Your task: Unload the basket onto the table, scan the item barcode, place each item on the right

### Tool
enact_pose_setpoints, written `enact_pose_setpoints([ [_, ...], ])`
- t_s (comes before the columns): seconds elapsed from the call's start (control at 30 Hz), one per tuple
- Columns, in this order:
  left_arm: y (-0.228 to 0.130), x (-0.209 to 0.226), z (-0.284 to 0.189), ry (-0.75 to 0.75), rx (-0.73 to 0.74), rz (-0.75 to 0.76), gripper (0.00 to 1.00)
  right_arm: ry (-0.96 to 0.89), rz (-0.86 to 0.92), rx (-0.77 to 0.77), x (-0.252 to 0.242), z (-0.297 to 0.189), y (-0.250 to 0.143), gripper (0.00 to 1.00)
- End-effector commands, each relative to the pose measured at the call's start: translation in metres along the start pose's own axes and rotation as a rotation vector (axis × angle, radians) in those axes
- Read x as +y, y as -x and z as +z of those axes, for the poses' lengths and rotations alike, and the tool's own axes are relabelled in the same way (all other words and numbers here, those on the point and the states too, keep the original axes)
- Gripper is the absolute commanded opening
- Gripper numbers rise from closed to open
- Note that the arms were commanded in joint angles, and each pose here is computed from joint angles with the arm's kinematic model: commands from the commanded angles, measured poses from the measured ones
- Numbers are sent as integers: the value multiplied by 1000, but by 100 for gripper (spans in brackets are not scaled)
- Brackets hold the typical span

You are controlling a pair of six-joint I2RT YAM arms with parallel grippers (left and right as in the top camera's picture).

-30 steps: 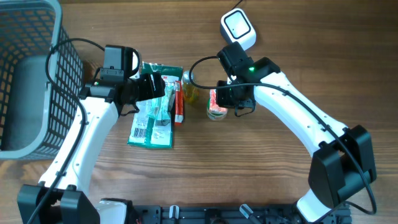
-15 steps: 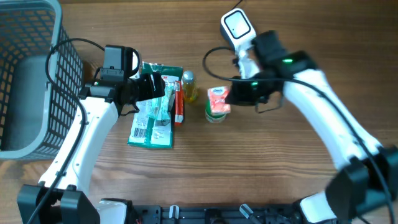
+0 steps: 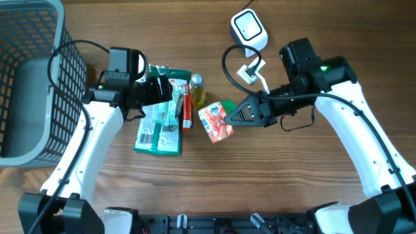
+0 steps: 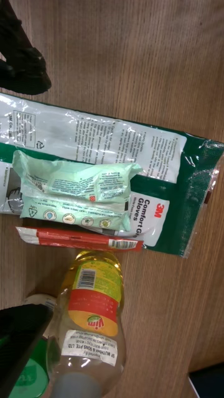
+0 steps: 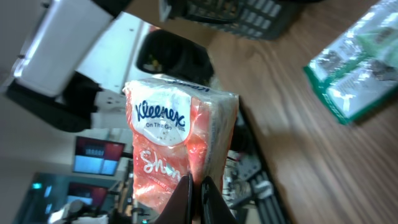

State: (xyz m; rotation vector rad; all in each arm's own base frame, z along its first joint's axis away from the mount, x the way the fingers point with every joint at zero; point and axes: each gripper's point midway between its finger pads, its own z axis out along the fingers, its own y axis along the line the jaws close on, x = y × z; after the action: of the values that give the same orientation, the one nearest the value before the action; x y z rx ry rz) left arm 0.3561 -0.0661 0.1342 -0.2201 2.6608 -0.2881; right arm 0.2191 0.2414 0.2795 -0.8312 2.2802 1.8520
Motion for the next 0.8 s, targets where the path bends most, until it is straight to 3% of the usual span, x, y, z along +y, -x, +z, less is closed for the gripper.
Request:
enact_pose_setpoints([
  [0.0,4,-2,-3,-14,-11,-14,100,91,-40,-29,20,-1,3,4],
  [0.77,4,-2,-3,-14,-11,-14,100,28,10,-33,12,-23,-15,4],
])
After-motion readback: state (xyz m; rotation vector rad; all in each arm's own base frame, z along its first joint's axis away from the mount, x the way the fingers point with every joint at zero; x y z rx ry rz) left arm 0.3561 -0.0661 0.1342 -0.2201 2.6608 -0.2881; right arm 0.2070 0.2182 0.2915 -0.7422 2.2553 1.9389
